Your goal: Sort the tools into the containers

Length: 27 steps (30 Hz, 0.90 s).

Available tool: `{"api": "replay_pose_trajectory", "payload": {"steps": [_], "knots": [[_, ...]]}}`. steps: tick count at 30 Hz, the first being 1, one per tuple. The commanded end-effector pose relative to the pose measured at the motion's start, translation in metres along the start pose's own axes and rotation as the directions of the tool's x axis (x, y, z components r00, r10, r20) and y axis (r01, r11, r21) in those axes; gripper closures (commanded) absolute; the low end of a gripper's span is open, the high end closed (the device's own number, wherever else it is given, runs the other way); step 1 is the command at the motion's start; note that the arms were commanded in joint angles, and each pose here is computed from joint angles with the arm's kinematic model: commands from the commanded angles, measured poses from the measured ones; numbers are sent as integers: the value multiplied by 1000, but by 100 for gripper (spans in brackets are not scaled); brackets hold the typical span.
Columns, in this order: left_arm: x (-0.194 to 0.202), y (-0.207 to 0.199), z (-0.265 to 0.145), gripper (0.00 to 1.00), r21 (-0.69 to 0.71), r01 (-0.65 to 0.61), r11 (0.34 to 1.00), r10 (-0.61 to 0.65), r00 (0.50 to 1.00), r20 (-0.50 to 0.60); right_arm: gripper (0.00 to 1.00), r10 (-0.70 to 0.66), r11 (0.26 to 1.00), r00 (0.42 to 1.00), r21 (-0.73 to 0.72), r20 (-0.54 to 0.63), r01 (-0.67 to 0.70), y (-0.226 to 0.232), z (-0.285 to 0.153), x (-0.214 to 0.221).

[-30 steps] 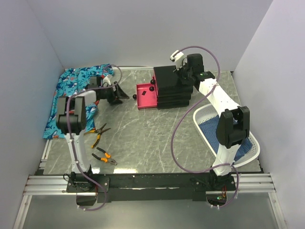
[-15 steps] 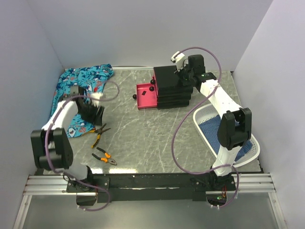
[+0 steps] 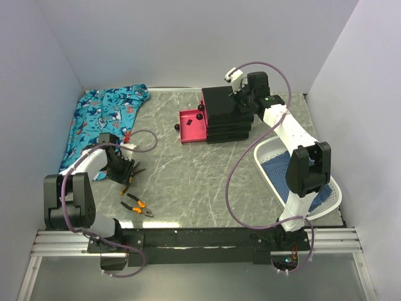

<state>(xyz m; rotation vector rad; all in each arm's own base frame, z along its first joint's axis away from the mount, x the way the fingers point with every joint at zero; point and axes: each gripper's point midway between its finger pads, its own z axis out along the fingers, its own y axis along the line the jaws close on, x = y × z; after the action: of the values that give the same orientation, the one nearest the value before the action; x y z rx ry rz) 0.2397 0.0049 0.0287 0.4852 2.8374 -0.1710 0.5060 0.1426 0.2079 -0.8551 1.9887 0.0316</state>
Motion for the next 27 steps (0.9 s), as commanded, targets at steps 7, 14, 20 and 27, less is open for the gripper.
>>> {"api": "replay_pose_trajectory", "payload": {"steps": [7, 14, 20, 27], "knots": [[-13, -23, 22, 69, 39, -138, 990, 138, 990, -3, 80, 29, 998, 992, -49, -126, -35, 16, -6, 35], [-25, -36, 26, 91, 68, -145, 987, 146, 989, -9, 80, 23, 999, 992, -42, -121, -29, 14, -9, 33], [-122, -96, -43, 99, 219, -282, 934, 202, 924, 326, 80, 16, 999, 991, -41, -133, -22, 15, -9, 38], [-214, -100, -63, 99, 240, -242, 940, 112, 885, 452, 80, 2, 1000, 990, -25, -141, -6, 12, -8, 40]]}}
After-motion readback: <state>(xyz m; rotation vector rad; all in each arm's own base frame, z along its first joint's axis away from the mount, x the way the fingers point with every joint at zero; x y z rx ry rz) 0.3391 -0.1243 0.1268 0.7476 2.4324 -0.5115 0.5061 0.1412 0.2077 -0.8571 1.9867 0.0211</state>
